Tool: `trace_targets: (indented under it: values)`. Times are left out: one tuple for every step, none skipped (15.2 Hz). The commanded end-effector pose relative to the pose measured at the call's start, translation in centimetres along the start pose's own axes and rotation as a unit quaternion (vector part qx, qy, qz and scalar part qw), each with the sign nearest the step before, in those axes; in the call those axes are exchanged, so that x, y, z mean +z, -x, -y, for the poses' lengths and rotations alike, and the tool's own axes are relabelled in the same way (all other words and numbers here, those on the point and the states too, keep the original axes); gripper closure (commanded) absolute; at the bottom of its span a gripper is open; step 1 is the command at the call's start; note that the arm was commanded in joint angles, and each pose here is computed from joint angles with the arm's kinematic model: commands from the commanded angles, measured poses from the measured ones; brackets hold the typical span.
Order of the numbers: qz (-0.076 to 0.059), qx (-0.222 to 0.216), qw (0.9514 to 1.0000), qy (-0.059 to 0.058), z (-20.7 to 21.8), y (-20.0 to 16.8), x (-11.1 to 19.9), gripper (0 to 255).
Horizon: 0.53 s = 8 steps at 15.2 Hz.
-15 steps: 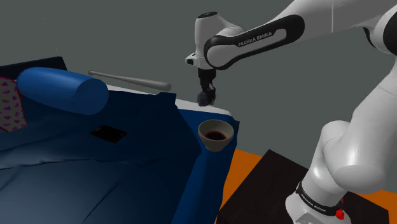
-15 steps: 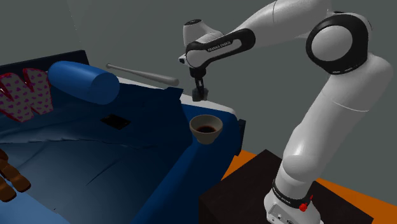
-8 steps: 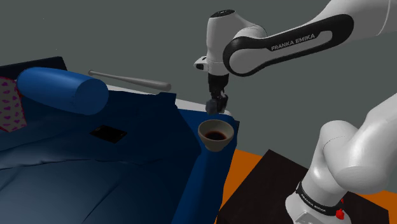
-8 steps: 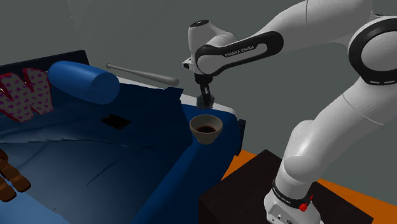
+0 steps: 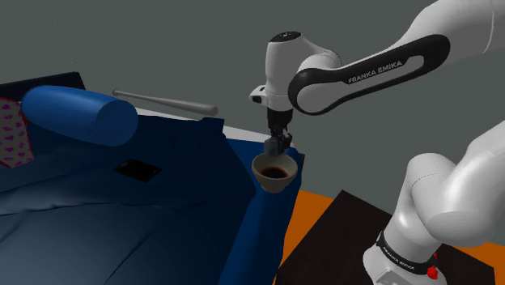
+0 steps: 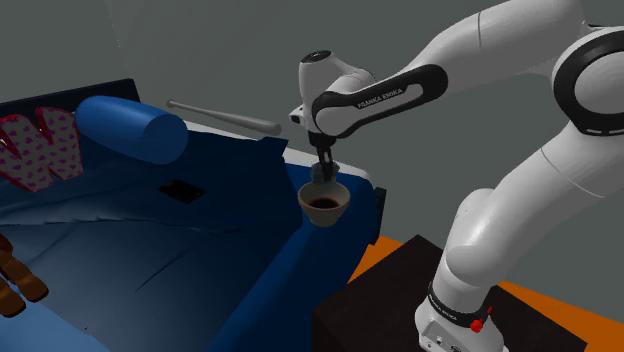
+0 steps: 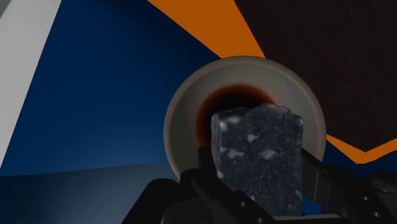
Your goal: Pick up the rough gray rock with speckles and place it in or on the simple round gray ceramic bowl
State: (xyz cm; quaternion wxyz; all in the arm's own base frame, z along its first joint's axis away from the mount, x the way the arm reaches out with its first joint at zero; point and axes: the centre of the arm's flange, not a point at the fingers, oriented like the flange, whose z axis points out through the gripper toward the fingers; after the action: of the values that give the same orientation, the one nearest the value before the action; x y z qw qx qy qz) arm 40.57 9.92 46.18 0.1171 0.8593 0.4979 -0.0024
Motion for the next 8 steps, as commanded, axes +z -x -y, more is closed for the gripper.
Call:
trace_targets:
  values:
    - [0.000, 0.000, 1.0000, 0.000, 0.2, -0.1, 1.1, 255]
    - [0.000, 0.000, 1.0000, 0.000, 0.3, -0.2, 1.6, 255]
    - [0.000, 0.000, 1.0000, 0.000, 0.4, -0.2, 2.1, 255]
    - [0.000, 0.000, 1.0000, 0.000, 0.5, -0.3, 2.6, 255]
    - [0.000, 0.000, 1.0000, 0.000, 0.6, -0.4, 3.1, 255]
    - [0.000, 0.000, 1.0000, 0.000, 0.7, -0.4, 3.6, 255]
    - [0.000, 0.000, 1.0000, 0.000, 0.9, -0.5, 4.4, 255]
    - [0.000, 0.000, 1.0000, 0.000, 0.9, -0.5, 4.4, 255]
